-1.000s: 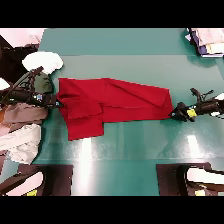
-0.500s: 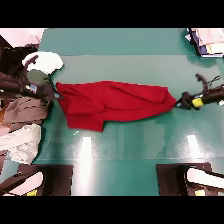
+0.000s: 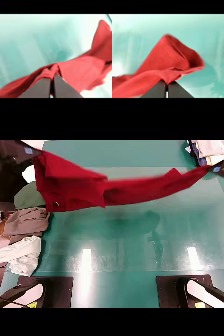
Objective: Fold the shirts.
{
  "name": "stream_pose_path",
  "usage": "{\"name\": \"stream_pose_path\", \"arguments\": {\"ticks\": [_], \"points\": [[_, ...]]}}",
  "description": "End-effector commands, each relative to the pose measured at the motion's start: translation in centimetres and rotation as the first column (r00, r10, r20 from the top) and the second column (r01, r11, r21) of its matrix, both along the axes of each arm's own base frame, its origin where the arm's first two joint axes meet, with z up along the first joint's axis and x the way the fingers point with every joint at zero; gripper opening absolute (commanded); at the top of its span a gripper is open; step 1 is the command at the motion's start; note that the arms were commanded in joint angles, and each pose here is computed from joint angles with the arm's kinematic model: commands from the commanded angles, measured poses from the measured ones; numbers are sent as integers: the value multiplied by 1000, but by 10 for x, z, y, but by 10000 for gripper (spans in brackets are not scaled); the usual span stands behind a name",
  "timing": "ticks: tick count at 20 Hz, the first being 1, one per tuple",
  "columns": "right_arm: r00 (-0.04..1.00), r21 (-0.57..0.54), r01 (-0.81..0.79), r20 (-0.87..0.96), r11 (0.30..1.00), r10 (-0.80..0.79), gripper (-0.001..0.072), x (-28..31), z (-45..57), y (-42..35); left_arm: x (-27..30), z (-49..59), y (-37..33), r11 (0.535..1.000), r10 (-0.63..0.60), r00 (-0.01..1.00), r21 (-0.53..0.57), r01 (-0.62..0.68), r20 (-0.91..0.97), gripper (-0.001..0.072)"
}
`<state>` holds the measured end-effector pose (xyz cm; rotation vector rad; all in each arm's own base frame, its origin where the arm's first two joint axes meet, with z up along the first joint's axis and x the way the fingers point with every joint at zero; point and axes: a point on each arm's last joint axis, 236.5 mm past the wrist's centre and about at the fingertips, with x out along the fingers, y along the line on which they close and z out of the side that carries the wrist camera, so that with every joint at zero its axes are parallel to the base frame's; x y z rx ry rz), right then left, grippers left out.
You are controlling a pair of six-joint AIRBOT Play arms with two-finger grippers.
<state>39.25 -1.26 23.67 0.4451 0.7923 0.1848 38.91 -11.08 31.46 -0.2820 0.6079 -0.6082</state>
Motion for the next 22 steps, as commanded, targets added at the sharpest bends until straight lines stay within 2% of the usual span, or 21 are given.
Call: {"name": "stream_pose_path", "arguments": {"ticks": [1, 3, 5, 7, 8, 10, 13, 15, 17, 19, 22], "points": [[996, -55, 78, -38, 995, -80, 8, -8, 9, -19, 4, -22, 39, 979, 127, 990, 166, -116, -58, 25], [969, -9, 18, -245, 1000, -20, 8, -24, -45, -11, -7, -92, 64, 952, 182, 948, 288, -103, -262, 25], [874, 75, -38, -481, 996, 70, 8, -51, -107, 3, -32, -167, 67, 950, 171, 858, 312, -14, -485, 25], [756, 163, -65, -636, 984, 155, 8, -81, -153, 20, -71, -229, 52, 966, 97, 728, 241, 96, -679, 25], [717, 187, -76, -673, 979, 184, 8, -90, -166, 27, -94, -249, 38, 971, 6, 663, 161, 174, -748, 25], [713, 189, -107, -669, 976, 207, 9, -94, -175, 39, -111, -260, 17, 970, -117, 620, 45, 239, -776, 25], [819, 121, -124, -548, 985, 171, 8, -69, -144, 40, -83, -217, -5, 974, -190, 722, -37, 222, -666, 25], [920, 44, -117, -371, 992, 125, 8, -43, -90, 35, -49, -156, -14, 979, -198, 842, -50, 200, -502, 24], [988, -16, -88, -128, 996, 85, 8, -24, -16, 34, -22, -75, -13, 988, -152, 946, -8, 156, -286, 24], [993, -77, -37, 112, 996, 45, 8, -22, 60, 32, -18, 15, -12, 992, -118, 993, 53, 119, -26, 25], [909, -127, 39, 416, 991, 18, 8, -47, 164, 35, -56, 133, -15, 992, -97, 942, 113, 64, 321, 25]]}}
